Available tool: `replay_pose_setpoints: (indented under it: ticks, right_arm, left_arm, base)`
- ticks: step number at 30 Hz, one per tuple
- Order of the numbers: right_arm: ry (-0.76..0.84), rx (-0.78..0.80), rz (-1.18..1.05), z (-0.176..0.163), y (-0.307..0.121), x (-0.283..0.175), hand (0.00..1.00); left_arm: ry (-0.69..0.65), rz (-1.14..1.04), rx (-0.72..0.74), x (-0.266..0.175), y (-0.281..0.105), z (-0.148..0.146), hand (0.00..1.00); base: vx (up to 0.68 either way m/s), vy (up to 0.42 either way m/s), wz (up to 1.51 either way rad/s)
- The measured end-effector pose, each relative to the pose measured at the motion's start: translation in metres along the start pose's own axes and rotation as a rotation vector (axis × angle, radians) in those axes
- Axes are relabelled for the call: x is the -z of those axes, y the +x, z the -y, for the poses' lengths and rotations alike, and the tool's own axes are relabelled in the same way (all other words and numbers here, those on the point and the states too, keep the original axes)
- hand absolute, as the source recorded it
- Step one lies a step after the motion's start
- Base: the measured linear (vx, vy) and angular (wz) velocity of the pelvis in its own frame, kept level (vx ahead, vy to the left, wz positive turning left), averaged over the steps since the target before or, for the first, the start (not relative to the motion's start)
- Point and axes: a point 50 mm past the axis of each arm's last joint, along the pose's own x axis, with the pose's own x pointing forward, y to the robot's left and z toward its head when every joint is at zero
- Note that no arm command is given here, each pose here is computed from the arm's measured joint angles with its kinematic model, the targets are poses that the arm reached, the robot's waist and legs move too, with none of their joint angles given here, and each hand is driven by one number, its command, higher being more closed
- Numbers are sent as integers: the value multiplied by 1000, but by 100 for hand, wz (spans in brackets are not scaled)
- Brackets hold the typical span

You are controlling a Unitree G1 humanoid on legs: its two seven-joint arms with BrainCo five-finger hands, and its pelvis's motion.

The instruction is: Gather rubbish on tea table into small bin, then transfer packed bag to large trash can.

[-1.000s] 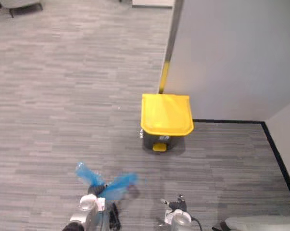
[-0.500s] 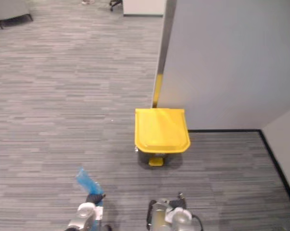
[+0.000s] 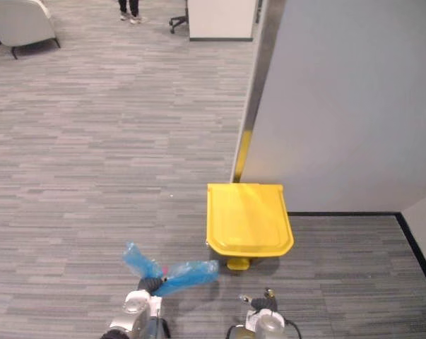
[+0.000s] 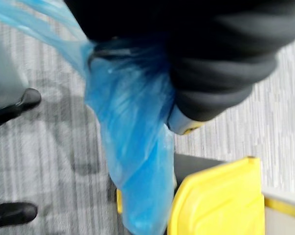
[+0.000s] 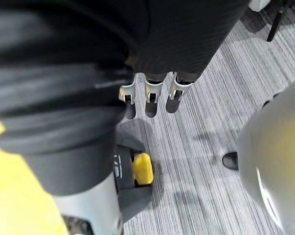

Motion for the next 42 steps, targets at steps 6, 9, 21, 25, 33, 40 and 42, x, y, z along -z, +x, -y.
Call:
replay_pose_setpoints:
  ticks: [6,9,21,25,33,40,42]
  right_arm:
    - [21,15,-12,3,1,2,0]
    - [12,17,-21,5,2,2,0]
    - [-46,50,21,22,6,-8,0]
    - [-44,39,55,17,6,-18,0]
    - [-6,66,126,22,11,-46,0]
    - [14,67,115,26,10,-47,0]
    - [-17,58,109,23,10,-44,0]
  left_arm:
    - [22,-50,-16,15,-2,-9,100]
    - [30,-79,-28,25,-5,-14,100]
    - [5,-129,-27,41,-11,-11,100]
    - [-36,-117,-52,34,-7,-17,100]
    - [-48,-38,-7,3,2,1,100]
    - [-60,-29,-15,-3,4,1,100]
    - [-58,-21,-9,-5,5,3,100]
  base:
    - [47,75,-28]
    - [12,-28,-24]
    - [-55,25,-12]
    - [59,-9,5]
    - [264,-203,35]
    - [228,-201,6]
    - [32,-138,18]
